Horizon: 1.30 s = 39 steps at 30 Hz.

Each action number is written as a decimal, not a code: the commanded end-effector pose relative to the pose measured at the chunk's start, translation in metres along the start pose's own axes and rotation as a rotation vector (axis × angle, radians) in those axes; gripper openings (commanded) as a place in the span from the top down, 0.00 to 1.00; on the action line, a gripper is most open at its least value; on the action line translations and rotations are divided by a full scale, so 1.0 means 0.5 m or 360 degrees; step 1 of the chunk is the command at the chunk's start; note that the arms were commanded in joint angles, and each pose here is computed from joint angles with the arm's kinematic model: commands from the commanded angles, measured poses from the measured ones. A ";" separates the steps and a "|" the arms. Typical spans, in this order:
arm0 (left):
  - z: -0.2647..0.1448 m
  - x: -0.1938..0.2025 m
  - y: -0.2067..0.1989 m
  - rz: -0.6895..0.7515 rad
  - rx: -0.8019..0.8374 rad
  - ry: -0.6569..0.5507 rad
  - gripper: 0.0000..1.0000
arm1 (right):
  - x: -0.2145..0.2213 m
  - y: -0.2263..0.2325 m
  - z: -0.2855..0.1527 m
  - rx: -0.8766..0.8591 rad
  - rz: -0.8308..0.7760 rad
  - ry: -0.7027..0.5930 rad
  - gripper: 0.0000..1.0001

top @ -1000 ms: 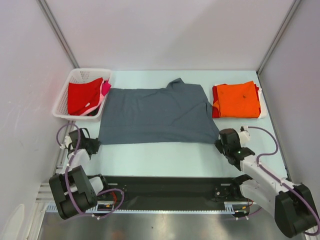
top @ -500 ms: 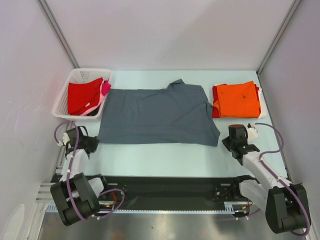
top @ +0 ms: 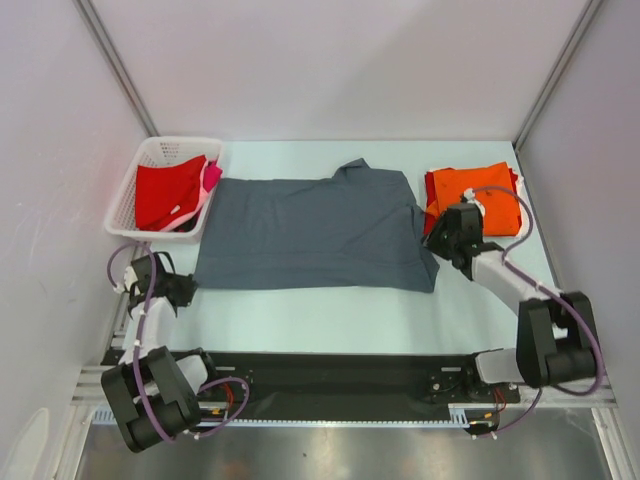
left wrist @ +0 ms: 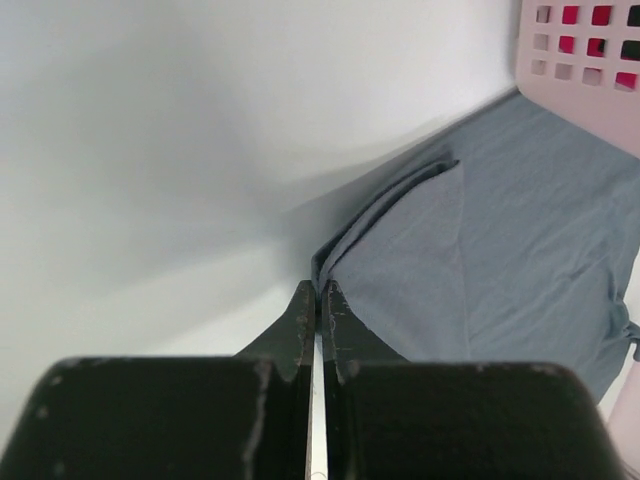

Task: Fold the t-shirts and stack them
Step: Fold the tshirt

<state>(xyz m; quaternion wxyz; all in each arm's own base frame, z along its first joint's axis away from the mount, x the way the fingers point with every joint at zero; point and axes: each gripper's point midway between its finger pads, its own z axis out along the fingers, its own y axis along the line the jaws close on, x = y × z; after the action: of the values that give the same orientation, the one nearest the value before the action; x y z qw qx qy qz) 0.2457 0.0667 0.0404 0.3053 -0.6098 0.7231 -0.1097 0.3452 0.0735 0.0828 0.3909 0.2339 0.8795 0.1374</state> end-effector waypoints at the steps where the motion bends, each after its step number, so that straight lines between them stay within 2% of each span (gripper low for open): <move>1: -0.005 -0.029 -0.011 0.0029 0.0005 -0.0059 1.00 | -0.055 0.045 0.032 -0.0029 -0.0141 -0.0079 0.63; 9: -0.006 -0.032 -0.009 0.0039 0.0039 -0.0100 1.00 | -0.109 0.070 0.164 0.0211 -0.0274 -0.0042 0.70; 10: -0.008 -0.031 -0.008 0.0040 0.0051 -0.0109 1.00 | -0.129 0.065 0.173 0.0278 -0.0310 -0.0080 0.75; 13: -0.008 -0.031 -0.006 0.0043 0.0073 -0.0132 1.00 | -0.154 0.042 0.223 0.0453 -0.0346 -0.0064 0.81; 21: 0.000 -0.031 -0.001 0.0062 0.0061 -0.0133 1.00 | -0.187 -0.064 0.300 0.0602 -0.0182 0.0067 0.82; 27: 0.006 -0.029 0.001 0.0062 0.0056 -0.0122 1.00 | -0.224 -0.081 0.284 0.0605 -0.0159 0.0021 0.72; 33: 0.008 -0.026 0.003 0.0078 0.0053 -0.0117 1.00 | -0.242 -0.099 0.282 0.0612 -0.0130 0.0045 0.69; 34: 0.008 -0.027 0.004 0.0076 0.0054 -0.0120 1.00 | -0.252 -0.124 0.280 0.0639 -0.0095 0.0044 0.69; 38: 0.009 -0.026 0.007 0.0073 0.0038 -0.0117 0.99 | -0.258 -0.106 0.272 0.0578 -0.0096 0.0038 0.66; 39: 0.008 -0.025 0.008 0.0071 0.0038 -0.0114 0.98 | -0.264 -0.090 0.258 0.0534 -0.0092 0.0024 0.62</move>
<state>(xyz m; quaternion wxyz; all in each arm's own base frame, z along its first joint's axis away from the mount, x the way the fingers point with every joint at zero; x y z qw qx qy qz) 0.2456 0.0699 0.0382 0.3261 -0.5930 0.7286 -0.1058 0.5049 -0.0057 0.0334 0.3210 0.2643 0.9094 -0.0046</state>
